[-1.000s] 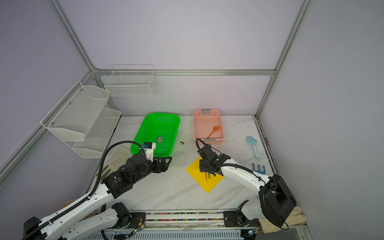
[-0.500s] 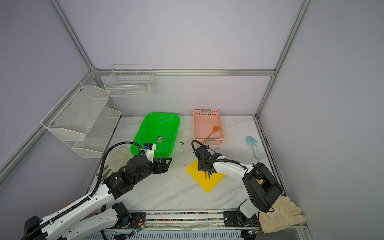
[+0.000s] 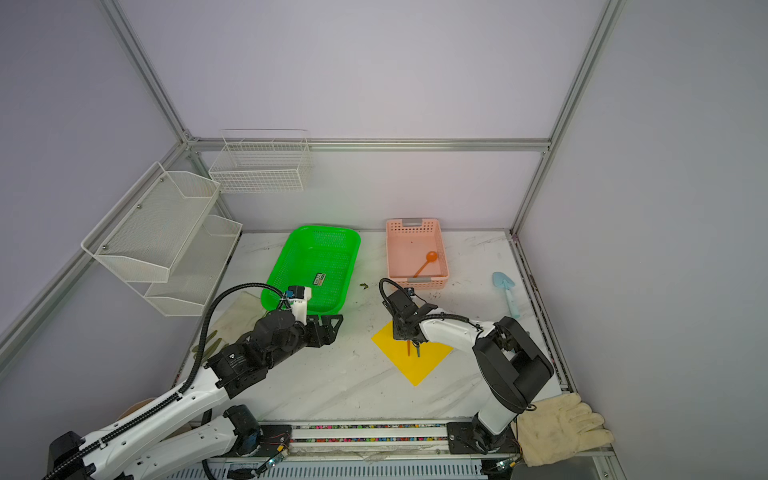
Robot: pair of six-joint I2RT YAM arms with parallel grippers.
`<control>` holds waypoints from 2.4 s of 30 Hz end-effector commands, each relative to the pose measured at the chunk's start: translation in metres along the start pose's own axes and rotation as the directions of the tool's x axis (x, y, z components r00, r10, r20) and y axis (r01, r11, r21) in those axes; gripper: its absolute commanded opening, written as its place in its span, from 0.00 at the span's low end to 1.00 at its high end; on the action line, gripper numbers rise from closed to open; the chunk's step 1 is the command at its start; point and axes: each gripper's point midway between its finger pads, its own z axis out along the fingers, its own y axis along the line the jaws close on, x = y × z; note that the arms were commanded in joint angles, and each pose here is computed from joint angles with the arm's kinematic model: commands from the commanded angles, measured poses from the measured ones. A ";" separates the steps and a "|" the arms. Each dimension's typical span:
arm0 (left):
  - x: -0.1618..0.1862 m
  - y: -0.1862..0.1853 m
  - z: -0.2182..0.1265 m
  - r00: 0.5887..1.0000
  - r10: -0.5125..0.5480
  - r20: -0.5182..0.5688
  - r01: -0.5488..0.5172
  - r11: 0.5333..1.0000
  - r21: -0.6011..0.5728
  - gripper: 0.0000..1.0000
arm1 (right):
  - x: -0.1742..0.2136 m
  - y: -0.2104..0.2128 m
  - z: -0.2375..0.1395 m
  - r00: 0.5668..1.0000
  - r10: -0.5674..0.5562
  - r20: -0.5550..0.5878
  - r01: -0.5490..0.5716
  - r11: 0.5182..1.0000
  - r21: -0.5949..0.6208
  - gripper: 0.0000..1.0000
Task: Place the utensils on the paper napkin and roll it up
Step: 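Lower the orange fork beside the teal knife and open the right gripper, then move the right gripper into the pink basket and grasp the orange spoon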
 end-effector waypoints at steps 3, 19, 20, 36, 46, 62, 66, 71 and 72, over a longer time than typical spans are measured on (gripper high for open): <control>0.004 0.002 0.003 1.000 -0.004 0.013 0.004 1.000 0.002 0.86 | -0.003 0.002 0.003 1.000 -0.018 0.007 0.018 1.000 0.016 0.06; 0.002 0.001 0.003 1.000 0.000 0.015 0.000 1.000 0.002 0.86 | -0.004 -0.004 0.005 0.999 -0.049 0.012 0.048 0.997 0.053 0.06; 0.002 0.001 0.003 1.000 0.000 0.015 0.000 1.000 0.002 0.86 | -0.004 -0.004 0.005 0.999 -0.051 0.013 0.050 0.997 0.057 0.06; 0.001 0.001 0.003 1.000 0.003 0.017 -0.003 1.000 0.001 0.86 | -0.002 -0.004 0.007 0.998 -0.069 -0.002 0.069 0.996 0.062 0.11; -0.001 0.000 0.002 1.000 0.010 0.023 -0.010 1.000 0.001 0.86 | -0.002 -0.006 0.002 0.997 -0.075 -0.002 0.075 0.995 0.061 0.29; -0.012 -0.004 -0.004 0.999 0.025 0.040 -0.025 1.000 0.000 0.86 | -0.154 0.012 -0.121 0.957 0.069 0.283 -0.033 0.991 -0.130 0.35; -0.010 -0.003 -0.005 0.999 0.028 0.035 -0.028 1.000 -0.007 0.86 | -0.204 0.000 -0.116 0.934 0.176 0.312 -0.124 0.976 -0.180 0.38; -0.009 0.001 -0.005 0.999 0.031 0.034 -0.031 0.999 -0.021 0.86 | -0.243 -0.002 -0.080 0.930 0.249 0.271 -0.199 0.960 -0.198 0.41; -0.008 0.001 -0.004 0.999 0.032 0.031 -0.031 0.999 -0.024 0.86 | -0.249 -0.005 -0.070 0.928 0.272 0.254 -0.226 0.954 -0.195 0.42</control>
